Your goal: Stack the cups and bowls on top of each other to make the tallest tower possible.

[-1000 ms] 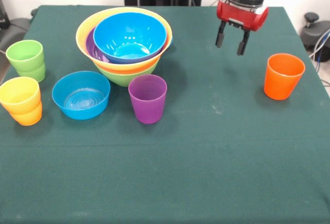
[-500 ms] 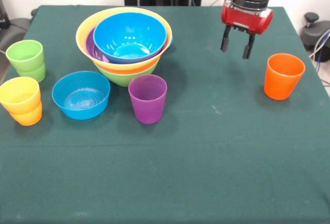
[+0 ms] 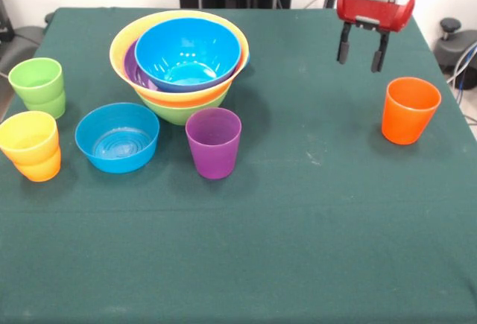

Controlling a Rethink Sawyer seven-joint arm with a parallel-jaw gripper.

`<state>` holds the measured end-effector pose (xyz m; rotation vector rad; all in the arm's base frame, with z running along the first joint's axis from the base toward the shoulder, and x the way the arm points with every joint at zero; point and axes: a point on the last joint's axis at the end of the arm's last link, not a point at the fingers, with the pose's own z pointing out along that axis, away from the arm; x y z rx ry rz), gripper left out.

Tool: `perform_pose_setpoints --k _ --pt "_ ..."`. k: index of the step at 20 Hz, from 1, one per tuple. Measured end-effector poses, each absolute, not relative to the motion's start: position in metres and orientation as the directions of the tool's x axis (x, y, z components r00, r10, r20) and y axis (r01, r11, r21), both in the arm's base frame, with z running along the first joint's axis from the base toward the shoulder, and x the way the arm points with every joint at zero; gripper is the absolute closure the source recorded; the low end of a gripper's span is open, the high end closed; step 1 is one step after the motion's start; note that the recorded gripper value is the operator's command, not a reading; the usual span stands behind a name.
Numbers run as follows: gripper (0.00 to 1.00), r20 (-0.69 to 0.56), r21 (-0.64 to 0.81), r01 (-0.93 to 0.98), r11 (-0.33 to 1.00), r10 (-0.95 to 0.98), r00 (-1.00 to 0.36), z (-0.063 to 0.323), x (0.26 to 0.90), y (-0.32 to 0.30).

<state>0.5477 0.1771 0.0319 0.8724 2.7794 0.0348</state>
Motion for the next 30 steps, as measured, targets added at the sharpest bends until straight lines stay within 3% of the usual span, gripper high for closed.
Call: perform_pose_setpoints --k 6,19,30 --pt "0.00 -0.223 0.123 0.564 0.816 0.577 -0.786 0.050 0.558 0.177" --pt "0.00 -0.215 0.124 0.565 0.816 0.578 -0.787 0.046 0.556 0.183" --pt "0.00 -0.151 0.069 0.532 0.844 0.536 -0.831 0.001 0.524 0.209"
